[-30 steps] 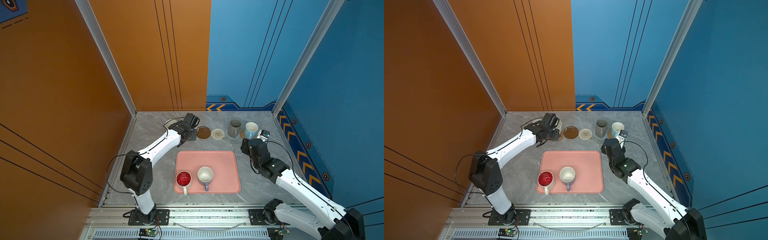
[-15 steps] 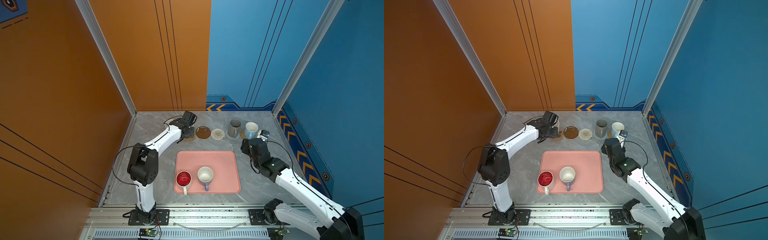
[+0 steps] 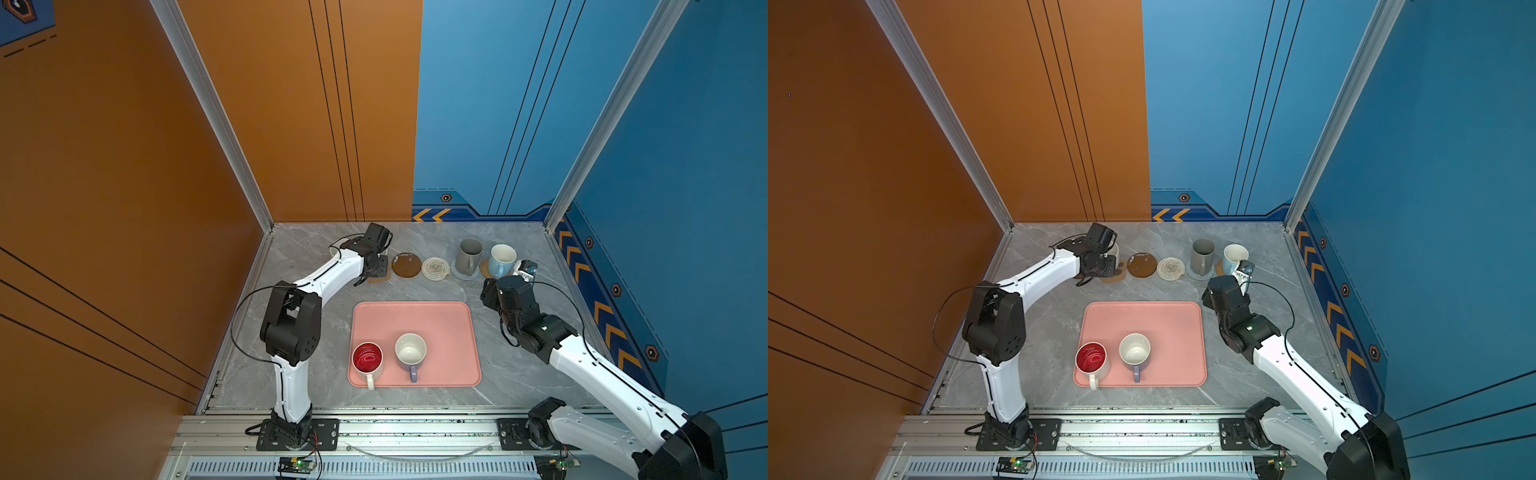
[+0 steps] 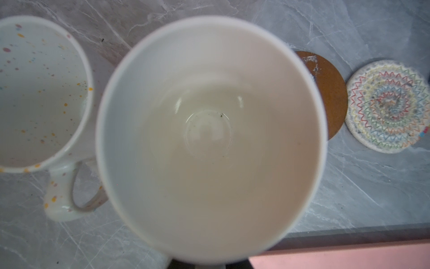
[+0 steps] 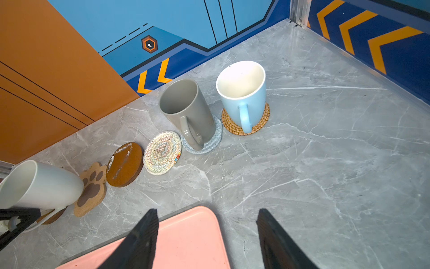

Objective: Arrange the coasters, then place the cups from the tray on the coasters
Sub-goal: 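Lower the plain white mug onto the cork paw-print coaster with the left gripper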

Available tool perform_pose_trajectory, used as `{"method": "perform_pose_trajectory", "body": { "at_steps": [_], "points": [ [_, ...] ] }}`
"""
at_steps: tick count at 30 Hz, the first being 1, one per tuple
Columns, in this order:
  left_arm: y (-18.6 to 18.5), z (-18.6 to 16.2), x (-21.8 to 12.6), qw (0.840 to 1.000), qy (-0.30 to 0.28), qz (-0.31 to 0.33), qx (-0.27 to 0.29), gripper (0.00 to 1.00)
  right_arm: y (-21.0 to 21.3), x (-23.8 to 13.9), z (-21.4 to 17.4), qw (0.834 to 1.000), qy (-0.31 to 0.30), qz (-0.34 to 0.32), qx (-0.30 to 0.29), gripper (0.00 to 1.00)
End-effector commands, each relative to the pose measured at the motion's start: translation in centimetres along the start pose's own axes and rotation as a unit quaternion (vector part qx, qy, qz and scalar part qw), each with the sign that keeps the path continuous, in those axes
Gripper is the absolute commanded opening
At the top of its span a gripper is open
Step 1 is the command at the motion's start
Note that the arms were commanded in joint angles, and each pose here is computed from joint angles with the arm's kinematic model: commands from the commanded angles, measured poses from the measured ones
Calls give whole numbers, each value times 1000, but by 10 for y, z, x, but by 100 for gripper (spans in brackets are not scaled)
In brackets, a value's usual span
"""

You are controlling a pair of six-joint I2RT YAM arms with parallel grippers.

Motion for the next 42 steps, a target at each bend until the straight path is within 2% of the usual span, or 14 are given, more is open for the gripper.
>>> {"method": "perform_pose_trajectory", "body": {
  "at_steps": [1,42],
  "points": [
    [-5,20,-8,999,-35,-25,-17,0,1,5,-3,1000,7,2,-5,66],
    [-6,23,16,999,-21,-18,-22,0,0,8,-4,1000,24,6,-17,66]
  ]
}}
Point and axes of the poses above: each gripper's point midway between its finger pads, its own x axis out along the fingers, its own y axis along the line the jaws close on, z = x × y, the point moved 10 cm from there along -x, back along the fingers, and after that the axes turned 3 degrees about -x, right-handed, at the moved point
